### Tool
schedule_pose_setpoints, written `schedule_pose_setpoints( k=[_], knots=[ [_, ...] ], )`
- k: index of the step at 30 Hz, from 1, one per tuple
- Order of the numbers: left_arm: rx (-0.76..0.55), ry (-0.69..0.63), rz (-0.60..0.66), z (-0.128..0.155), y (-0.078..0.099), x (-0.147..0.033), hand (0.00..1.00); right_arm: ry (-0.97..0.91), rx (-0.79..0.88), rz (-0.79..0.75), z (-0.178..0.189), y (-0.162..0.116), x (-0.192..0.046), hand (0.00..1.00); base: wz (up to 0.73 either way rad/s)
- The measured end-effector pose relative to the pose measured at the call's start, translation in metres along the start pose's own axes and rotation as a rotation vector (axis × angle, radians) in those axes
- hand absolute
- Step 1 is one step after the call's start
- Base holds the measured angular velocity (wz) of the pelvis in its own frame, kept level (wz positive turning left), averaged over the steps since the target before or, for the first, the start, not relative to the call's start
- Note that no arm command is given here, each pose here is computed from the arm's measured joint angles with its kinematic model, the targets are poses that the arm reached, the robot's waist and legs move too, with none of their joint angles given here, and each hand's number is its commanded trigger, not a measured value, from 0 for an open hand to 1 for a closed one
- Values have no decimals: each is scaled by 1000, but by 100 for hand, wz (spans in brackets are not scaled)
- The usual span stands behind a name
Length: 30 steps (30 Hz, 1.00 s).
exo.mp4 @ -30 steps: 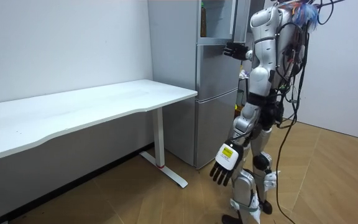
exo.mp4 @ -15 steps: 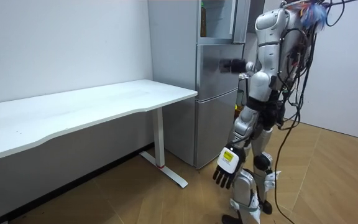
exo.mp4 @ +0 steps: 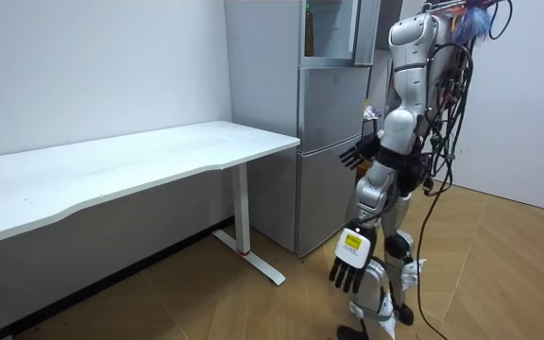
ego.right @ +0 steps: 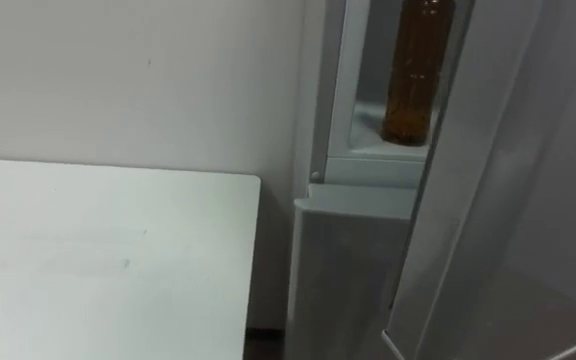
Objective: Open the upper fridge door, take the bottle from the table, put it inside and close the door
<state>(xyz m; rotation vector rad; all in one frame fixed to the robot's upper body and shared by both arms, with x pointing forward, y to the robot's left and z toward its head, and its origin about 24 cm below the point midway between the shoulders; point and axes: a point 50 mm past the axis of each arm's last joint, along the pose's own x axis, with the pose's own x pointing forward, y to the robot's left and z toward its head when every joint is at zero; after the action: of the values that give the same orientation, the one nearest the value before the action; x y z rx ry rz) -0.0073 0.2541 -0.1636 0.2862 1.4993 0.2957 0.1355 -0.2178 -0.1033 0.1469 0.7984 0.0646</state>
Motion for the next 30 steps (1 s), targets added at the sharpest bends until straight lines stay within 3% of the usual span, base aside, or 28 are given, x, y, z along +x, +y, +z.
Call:
schedule_pose_setpoints(
  k=[7, 15, 24, 30],
  knots=[
    [-49, 23, 33, -12, 7, -1, 0, -42, 112, -299, 6, -45, -13, 0, -2],
    [-114, 0, 89, -15, 18, -4, 0, -356, 299, -727, 66, -95, -52, 0, -1],
    [-165, 12, 129, -22, 24, -5, 0, -752, 304, -1060, 145, -114, -112, 0, -4],
    [-137, -14, 133, -18, 25, -5, 0, -978, 222, -1121, 198, -103, -134, 0, -2]
  ],
)
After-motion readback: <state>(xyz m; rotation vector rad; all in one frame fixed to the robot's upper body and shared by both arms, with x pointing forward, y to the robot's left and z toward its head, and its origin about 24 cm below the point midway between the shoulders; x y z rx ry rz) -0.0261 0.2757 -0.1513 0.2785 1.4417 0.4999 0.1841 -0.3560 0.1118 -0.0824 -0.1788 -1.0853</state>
